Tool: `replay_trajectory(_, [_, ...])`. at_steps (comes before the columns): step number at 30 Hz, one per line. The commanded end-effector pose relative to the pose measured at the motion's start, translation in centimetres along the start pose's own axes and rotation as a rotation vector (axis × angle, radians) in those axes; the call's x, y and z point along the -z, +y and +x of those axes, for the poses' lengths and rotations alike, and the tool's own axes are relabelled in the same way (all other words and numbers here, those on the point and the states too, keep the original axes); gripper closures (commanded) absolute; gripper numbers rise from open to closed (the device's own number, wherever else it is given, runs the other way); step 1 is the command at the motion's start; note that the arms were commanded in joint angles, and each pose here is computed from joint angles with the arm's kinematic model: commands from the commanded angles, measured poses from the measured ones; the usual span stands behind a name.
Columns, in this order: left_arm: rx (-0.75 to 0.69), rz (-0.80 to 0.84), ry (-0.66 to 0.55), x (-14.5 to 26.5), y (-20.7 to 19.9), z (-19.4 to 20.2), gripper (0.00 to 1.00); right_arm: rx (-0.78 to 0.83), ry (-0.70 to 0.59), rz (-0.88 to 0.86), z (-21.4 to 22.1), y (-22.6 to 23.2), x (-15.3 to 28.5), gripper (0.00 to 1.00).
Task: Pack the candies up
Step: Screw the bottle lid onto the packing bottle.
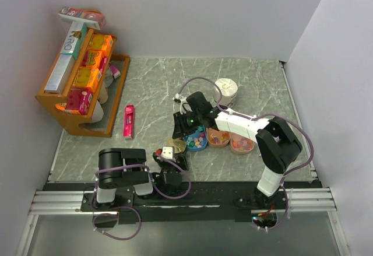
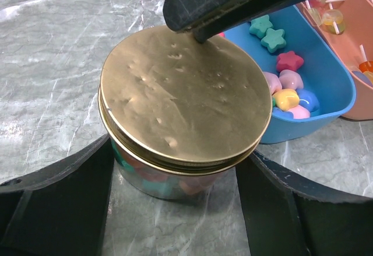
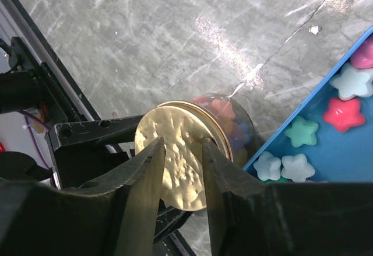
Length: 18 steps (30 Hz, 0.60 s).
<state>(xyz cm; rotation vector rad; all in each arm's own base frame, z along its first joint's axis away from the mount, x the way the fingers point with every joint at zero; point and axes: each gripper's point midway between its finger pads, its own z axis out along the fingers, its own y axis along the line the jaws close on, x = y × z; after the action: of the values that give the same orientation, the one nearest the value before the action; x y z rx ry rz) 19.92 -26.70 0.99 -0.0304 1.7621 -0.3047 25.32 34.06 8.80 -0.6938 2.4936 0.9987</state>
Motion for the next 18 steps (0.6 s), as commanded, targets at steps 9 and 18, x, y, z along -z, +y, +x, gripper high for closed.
replay_trajectory(9, [-0.251, 0.058, 0.389, 4.0, 5.3, 10.2, 0.44, 0.006, -0.039, 0.198, -0.1, -4.0, 0.1, 0.59])
replay_trajectory(18, [-0.267, 0.050, 0.383, 3.9, 5.5, 10.1, 0.46, 0.015, 0.039, 0.103, 2.3, -2.8, -0.2, 0.81])
